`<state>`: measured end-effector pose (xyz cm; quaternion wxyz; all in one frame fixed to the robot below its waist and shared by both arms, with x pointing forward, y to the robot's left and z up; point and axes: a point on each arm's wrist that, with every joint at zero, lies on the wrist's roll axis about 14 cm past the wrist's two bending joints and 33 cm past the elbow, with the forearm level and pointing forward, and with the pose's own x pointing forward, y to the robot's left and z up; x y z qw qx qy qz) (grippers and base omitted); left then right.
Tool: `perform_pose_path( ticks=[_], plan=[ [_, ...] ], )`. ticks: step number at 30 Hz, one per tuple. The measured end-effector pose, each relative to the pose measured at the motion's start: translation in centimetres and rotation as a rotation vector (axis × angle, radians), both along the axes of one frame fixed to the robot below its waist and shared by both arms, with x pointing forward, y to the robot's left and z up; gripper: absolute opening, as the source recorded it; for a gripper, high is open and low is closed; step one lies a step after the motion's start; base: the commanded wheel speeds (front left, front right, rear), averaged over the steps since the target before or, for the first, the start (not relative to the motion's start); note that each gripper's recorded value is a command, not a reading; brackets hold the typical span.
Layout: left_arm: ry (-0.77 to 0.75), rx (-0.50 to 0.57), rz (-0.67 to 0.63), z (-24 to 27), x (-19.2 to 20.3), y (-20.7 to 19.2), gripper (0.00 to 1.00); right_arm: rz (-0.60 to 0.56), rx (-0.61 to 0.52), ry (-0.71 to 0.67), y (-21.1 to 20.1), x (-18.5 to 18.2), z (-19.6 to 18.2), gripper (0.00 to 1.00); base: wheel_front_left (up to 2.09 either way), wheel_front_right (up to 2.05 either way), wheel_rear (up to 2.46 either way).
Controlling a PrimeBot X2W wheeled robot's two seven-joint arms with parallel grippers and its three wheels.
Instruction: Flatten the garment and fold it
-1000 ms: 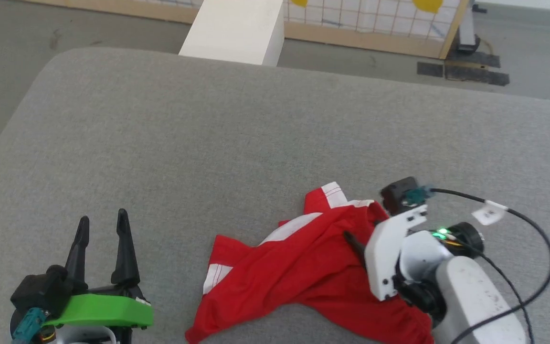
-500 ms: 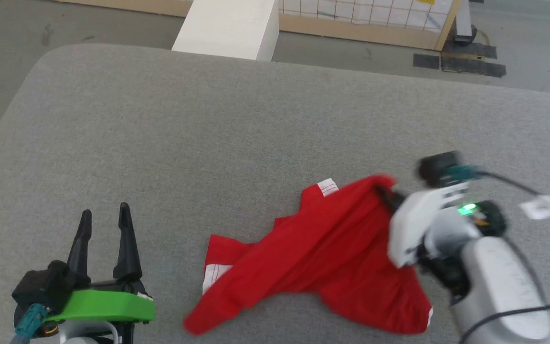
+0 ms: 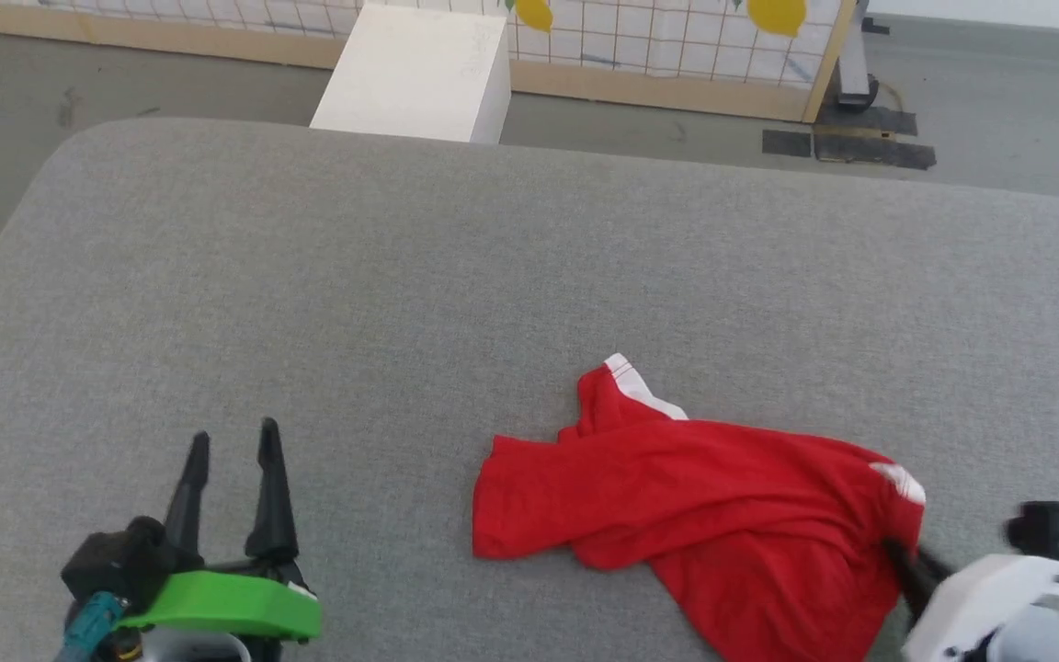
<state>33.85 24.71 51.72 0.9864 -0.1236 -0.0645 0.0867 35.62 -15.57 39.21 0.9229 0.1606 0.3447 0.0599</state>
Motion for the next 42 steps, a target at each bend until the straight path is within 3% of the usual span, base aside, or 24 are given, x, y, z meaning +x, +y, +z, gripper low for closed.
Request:
perform_pose_path(
  ticks=[4, 8, 14, 15, 16, 17, 22, 24, 25, 30, 31, 32, 36, 38, 41, 42],
  plan=[
    [0.059, -0.066, -0.081, -1.3, 0.4, -2.3, 1.00, -0.158, -0.013, -0.186, -4.1, 1.6, 3.0, 1.00, 0.00, 0.00, 0.00],
    [0.185, -0.130, -0.236, -2.2, 2.9, -6.2, 1.00, -0.231, -0.055, -0.266, -6.6, 2.3, 4.5, 1.00, 0.00, 0.00, 0.00],
    [0.498, -0.031, -0.504, -3.8, 6.9, -12.0, 1.00, -0.252, -0.073, -0.278, -7.5, 2.6, 5.0, 1.00, 0.00, 0.00, 0.00],
    [0.580, 0.003, -0.543, -4.8, 7.0, -12.7, 1.00, -0.253, -0.074, -0.272, -7.5, 2.5, 4.9, 1.00, 0.00, 0.00, 0.00],
    [0.811, 0.113, -0.617, -8.1, 6.3, -13.8, 1.00, -0.267, -0.073, -0.257, -8.0, 2.0, 4.5, 1.00, 0.00, 0.00, 0.00],
    [0.877, 0.142, -0.636, -9.2, 5.8, -14.0, 1.00, -0.274, -0.074, -0.251, -8.2, 1.9, 4.3, 1.00, 0.00, 0.00, 0.00],
    [0.993, 0.176, -0.671, -11.6, 5.1, -14.5, 1.00, -0.317, -0.086, -0.235, -9.5, 1.0, 3.5, 1.00, 0.00, 0.00, 0.00],
    [0.994, 0.164, -0.684, -11.8, 5.3, -14.9, 0.02, -0.331, -0.091, -0.227, -10.0, 0.8, 3.2, 1.00, 0.00, 0.00, 0.00],
    [0.991, 0.163, -0.687, -11.9, 5.4, -15.0, 0.00, -0.336, -0.094, -0.224, -10.1, 0.7, 3.1, 1.00, 0.00, 0.00, 0.00],
    [0.926, 0.110, -0.651, -11.2, 6.5, -14.5, 0.00, -0.336, -0.096, -0.223, -10.1, 0.7, 2.9, 1.00, 0.00, 0.00, 0.00],
    [0.882, 0.084, -0.614, -10.5, 7.3, -13.9, 0.00, -0.332, -0.095, -0.229, -10.0, 0.8, 3.0, 1.00, 0.00, 0.00, 0.00],
    [0.738, 0.031, -0.497, -7.8, 10.3, -11.6, 0.00, -0.321, -0.092, -0.230, -9.6, 1.1, 2.9, 1.00, 0.00, 0.00, 0.00],
    [0.562, -0.021, -0.325, -3.7, 14.3, -7.4, 0.00, -0.307, -0.090, -0.233, -9.1, 1.7, 2.9, 1.00, 0.00, 0.00, 0.00],
    [0.544, -0.038, -0.249, -3.5, 15.1, -5.2, 0.00, -0.302, -0.095, -0.235, -9.0, 2.0, 3.0, 1.00, 0.00, 0.00, 0.00],
    [0.634, -0.073, -0.169, -6.1, 14.5, -3.0, 0.00, -0.304, -0.097, -0.236, -9.1, 2.0, 3.0, 1.00, 0.00, 0.00, 0.00],
    [0.664, -0.083, -0.161, -7.0, 14.2, -2.7, 0.46, -0.304, -0.098, -0.236, -9.1, 1.9, 3.0, 1.00, 0.00, 0.00, 0.00]
  ],
)
